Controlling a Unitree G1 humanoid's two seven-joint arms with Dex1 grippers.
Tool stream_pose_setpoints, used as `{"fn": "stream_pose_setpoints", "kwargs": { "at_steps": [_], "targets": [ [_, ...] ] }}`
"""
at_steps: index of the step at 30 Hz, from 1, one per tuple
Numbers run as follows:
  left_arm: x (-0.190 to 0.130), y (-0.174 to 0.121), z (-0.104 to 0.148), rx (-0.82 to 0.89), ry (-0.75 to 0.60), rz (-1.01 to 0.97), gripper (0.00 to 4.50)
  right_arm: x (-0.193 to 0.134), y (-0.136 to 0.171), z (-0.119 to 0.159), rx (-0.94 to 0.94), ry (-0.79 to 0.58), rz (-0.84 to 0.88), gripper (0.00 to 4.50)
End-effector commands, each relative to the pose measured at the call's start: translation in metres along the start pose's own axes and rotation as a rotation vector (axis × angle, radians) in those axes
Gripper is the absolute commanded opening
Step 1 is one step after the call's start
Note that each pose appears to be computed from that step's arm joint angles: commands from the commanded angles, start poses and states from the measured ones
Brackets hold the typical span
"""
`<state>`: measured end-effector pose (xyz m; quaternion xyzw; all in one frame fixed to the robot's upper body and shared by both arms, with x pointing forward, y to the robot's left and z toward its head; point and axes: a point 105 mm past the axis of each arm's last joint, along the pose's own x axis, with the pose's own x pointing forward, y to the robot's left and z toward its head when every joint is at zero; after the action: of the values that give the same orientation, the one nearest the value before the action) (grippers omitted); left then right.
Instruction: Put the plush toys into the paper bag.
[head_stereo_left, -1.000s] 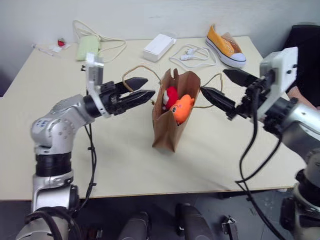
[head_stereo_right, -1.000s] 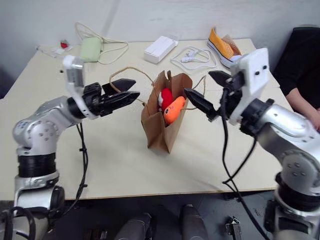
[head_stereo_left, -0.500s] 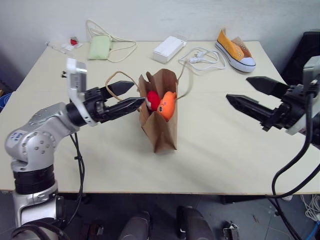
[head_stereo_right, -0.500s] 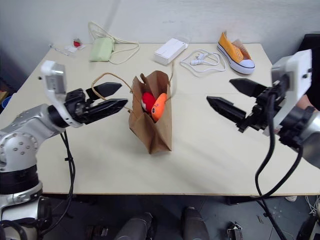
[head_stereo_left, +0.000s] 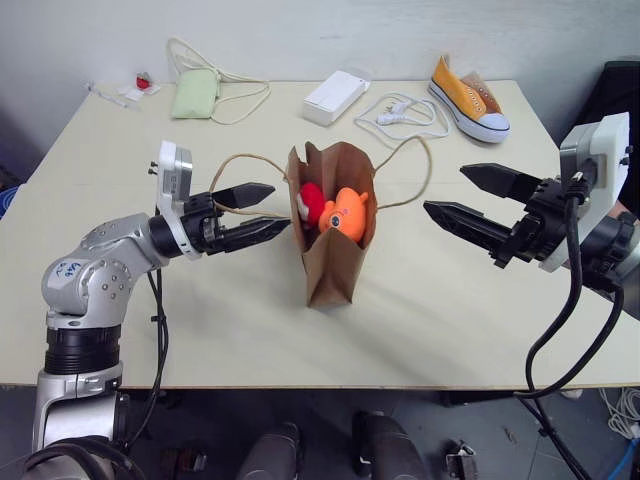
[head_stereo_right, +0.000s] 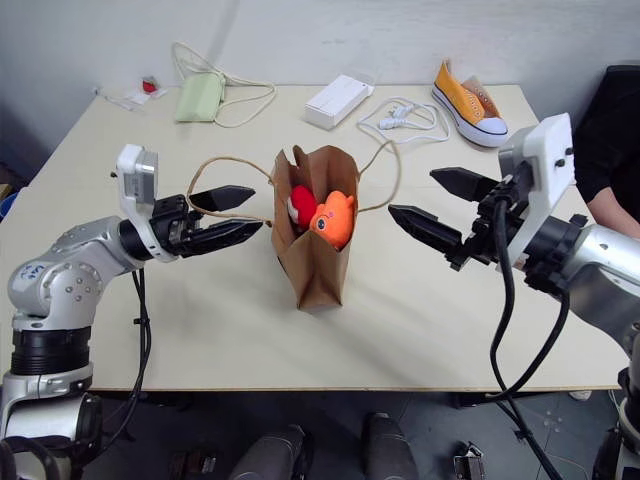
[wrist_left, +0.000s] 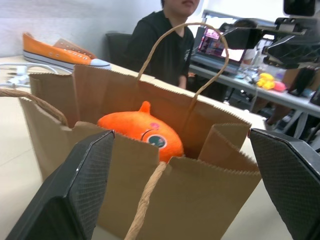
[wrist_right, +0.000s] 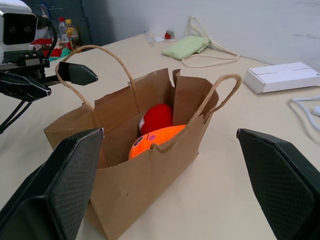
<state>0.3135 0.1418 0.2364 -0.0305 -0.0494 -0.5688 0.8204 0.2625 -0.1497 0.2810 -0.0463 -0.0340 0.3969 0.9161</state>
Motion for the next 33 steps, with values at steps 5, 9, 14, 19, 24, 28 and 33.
{"fn": "stream_pose_setpoints", "kwargs": {
  "at_steps": [5,9,14,19,24,28,33],
  "targets": [
    [0.016,-0.006,-0.004,0.37,0.072,-0.039,4.47,0.003,0.0,0.009,-0.012,-0.054,0.012,4.34],
    [0.015,-0.006,-0.001,0.447,0.068,-0.035,4.47,0.006,0.002,0.008,-0.006,-0.056,0.022,4.34],
    [-0.006,-0.001,-0.005,0.355,0.081,0.039,4.47,0.008,0.002,0.006,-0.004,-0.054,0.027,4.34],
    [-0.038,-0.02,-0.012,0.193,0.14,0.074,4.47,-0.003,0.009,-0.012,-0.003,0.044,0.09,4.34],
    [-0.047,-0.038,-0.011,0.08,0.128,0.091,4.5,-0.003,0.0,-0.036,0.068,0.088,0.079,3.96],
    [-0.028,-0.048,-0.03,0.049,0.119,0.127,4.5,0.016,-0.002,-0.066,0.044,0.149,0.079,2.64],
    [0.006,-0.053,-0.042,0.007,0.035,0.103,4.5,0.055,-0.008,-0.094,-0.021,0.178,0.056,0.95]
  ]
}}
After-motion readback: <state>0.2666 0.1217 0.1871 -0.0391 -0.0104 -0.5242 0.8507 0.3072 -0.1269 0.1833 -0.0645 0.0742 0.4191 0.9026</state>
